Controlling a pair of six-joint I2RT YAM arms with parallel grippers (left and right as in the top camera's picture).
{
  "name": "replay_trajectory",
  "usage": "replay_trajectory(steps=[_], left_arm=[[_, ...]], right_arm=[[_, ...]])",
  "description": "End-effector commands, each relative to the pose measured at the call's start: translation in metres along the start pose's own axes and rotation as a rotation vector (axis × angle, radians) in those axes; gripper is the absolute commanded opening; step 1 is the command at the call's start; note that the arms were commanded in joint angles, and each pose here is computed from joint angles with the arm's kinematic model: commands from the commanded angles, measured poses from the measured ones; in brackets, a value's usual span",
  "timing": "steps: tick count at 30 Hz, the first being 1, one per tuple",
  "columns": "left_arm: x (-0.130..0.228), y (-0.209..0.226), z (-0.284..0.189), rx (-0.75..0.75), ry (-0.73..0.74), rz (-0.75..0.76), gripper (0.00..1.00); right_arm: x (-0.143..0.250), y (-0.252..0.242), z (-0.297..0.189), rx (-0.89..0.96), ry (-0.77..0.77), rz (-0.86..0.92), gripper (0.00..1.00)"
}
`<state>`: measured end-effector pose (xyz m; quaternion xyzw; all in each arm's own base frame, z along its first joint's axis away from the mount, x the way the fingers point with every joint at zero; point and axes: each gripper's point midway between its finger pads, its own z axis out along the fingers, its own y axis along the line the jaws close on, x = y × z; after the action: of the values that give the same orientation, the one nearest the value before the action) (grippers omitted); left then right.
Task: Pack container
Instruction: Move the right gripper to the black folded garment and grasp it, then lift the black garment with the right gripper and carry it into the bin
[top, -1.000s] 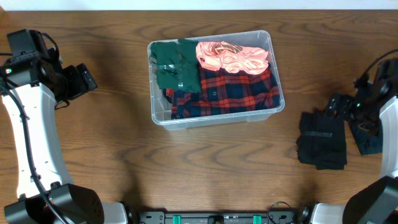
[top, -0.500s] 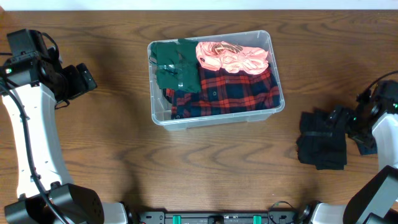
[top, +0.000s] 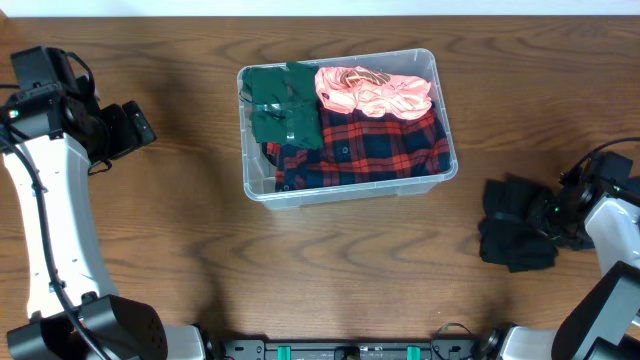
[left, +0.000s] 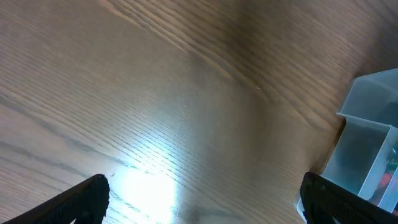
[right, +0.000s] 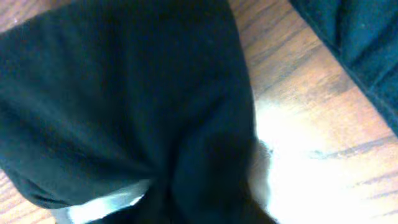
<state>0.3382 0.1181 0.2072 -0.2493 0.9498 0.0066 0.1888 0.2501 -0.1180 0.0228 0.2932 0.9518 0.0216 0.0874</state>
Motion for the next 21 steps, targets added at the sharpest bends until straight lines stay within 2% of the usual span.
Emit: replay_trajectory(steps=[1, 10, 21], left_arm=[[0.002, 0.002, 0.004, -0.004, 0.014, -0.005, 0.98], [0.002, 0.002, 0.004, -0.004, 0.013, -0.005, 0.98], [0.002, 0.002, 0.004, -0.004, 0.014, -0.005, 0.98]], right_arm=[[0.002, 0.003, 0.002, -0.028, 0.003, 0.008, 0.01], [-0.022, 0.043, -0.022, -0.245, -0.06, -0.003, 0.01], [-0.08, 0.083, -0.135, -0.415, -0.265, -0.075, 0.01]])
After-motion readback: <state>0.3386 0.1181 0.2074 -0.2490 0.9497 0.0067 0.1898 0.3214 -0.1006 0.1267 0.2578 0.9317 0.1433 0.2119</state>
